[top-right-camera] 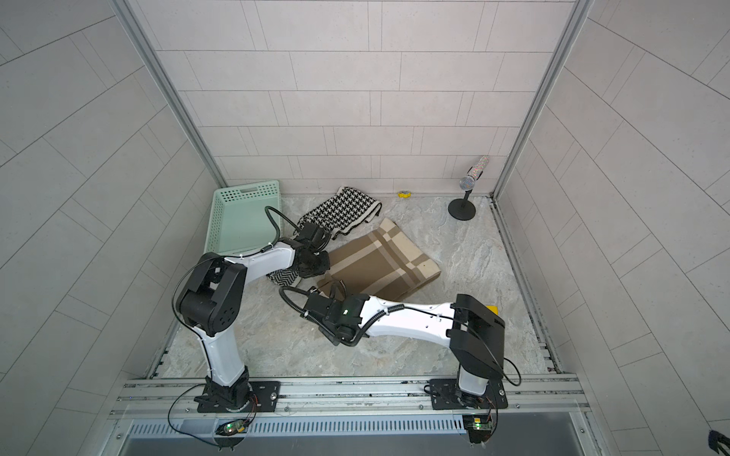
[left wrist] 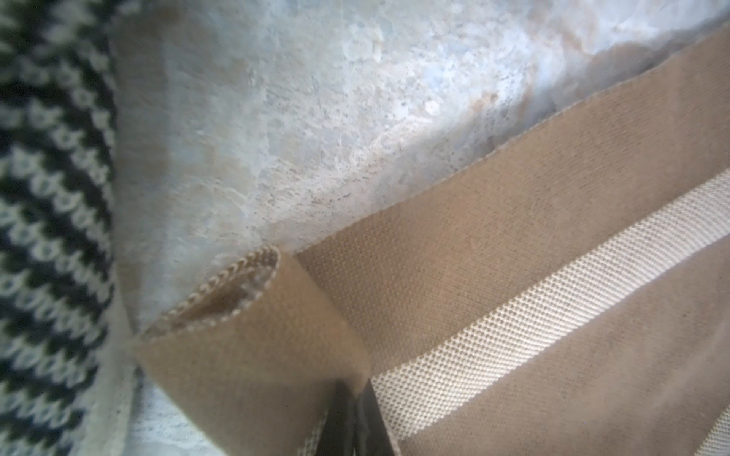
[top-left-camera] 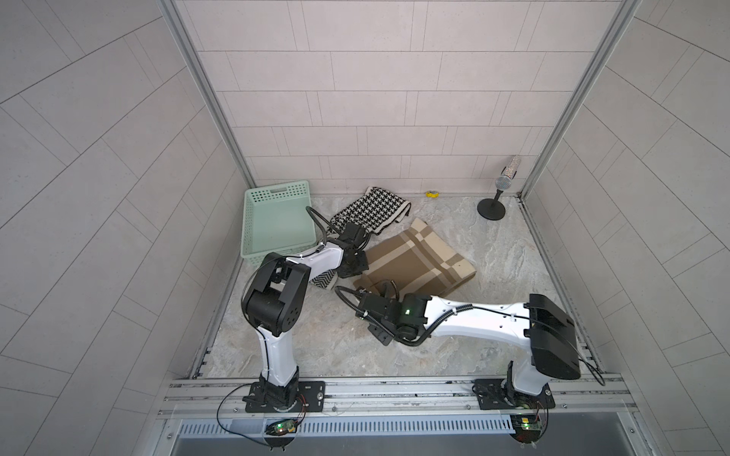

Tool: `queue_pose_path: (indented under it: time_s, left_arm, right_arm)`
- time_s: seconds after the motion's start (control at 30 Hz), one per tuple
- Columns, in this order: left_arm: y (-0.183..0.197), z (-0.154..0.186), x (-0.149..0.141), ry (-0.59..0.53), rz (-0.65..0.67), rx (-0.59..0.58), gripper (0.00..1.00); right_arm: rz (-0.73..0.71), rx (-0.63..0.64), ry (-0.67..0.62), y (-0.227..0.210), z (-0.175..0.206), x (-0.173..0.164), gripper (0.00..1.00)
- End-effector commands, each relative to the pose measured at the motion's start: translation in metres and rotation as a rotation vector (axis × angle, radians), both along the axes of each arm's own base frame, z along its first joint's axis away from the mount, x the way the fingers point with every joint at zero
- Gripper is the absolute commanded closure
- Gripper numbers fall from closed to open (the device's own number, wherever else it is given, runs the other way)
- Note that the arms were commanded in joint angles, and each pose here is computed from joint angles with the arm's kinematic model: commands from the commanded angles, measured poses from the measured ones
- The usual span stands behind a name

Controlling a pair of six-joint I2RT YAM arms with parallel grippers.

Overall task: Roll up the scarf and place it into the basket
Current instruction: Roll the scarf at the center of the board.

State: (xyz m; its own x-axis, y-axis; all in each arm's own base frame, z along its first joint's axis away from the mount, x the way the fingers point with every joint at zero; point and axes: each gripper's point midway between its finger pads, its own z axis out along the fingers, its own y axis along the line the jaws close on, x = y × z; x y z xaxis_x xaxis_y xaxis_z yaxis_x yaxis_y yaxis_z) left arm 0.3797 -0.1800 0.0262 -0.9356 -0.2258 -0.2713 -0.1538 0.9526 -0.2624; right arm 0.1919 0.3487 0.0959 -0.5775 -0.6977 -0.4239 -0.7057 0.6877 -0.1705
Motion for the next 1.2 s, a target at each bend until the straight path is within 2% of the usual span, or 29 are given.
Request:
queue_pose_path:
  time_s: [0.0, 0.2, 0.4, 0.43, 0.6, 0.63, 0.77, 0.93, 1.1, 1.17]
  left_arm:
    - [0.0, -0.012, -0.01, 0.041, -0.011, 0.011, 1.0]
    - [-0.003, -0.011, -0.009, 0.04, -0.018, -0.001, 1.0]
    - [-0.006, -0.006, -0.009, 0.041, -0.031, -0.019, 0.99]
    - [-0.007, -0.005, -0.009, 0.038, -0.035, -0.022, 0.97]
    - [-0.009, 0.011, -0.007, 0.012, -0.052, -0.045, 0.72]
    - [-0.008, 0.016, -0.006, 0.002, -0.053, -0.047, 0.65]
    - [0.004, 0.043, -0.005, -0.05, -0.04, -0.032, 0.36]
    - [0.033, 0.085, -0.011, -0.136, 0.0, 0.021, 0.19]
    - [0.048, 0.101, -0.034, -0.176, 0.008, 0.027, 0.17]
    - [0.044, 0.094, -0.045, -0.172, 0.008, -0.025, 0.24]
  right_arm:
    - [0.019, -0.151, -0.144, -0.011, -0.006, 0.018, 0.59]
    - [0.056, -0.213, -0.169, -0.01, -0.035, 0.022, 0.49]
    - [0.061, -0.262, -0.113, -0.023, -0.068, 0.015, 0.46]
    - [0.055, -0.264, -0.096, -0.028, -0.074, 0.013, 0.46]
    - [0.01, -0.261, -0.022, -0.046, -0.099, 0.007, 0.47]
    - [-0.001, -0.261, -0.011, -0.05, -0.102, 0.007, 0.5]
    - [-0.053, -0.234, 0.023, -0.056, -0.104, 0.007, 0.77]
    - [-0.128, -0.101, 0.091, -0.054, -0.084, 0.006, 0.94]
    - [-0.217, 0.101, 0.22, -0.052, -0.061, 0.007, 1.0]
    - [-0.257, 0.175, 0.273, -0.054, -0.057, 0.012, 1.0]
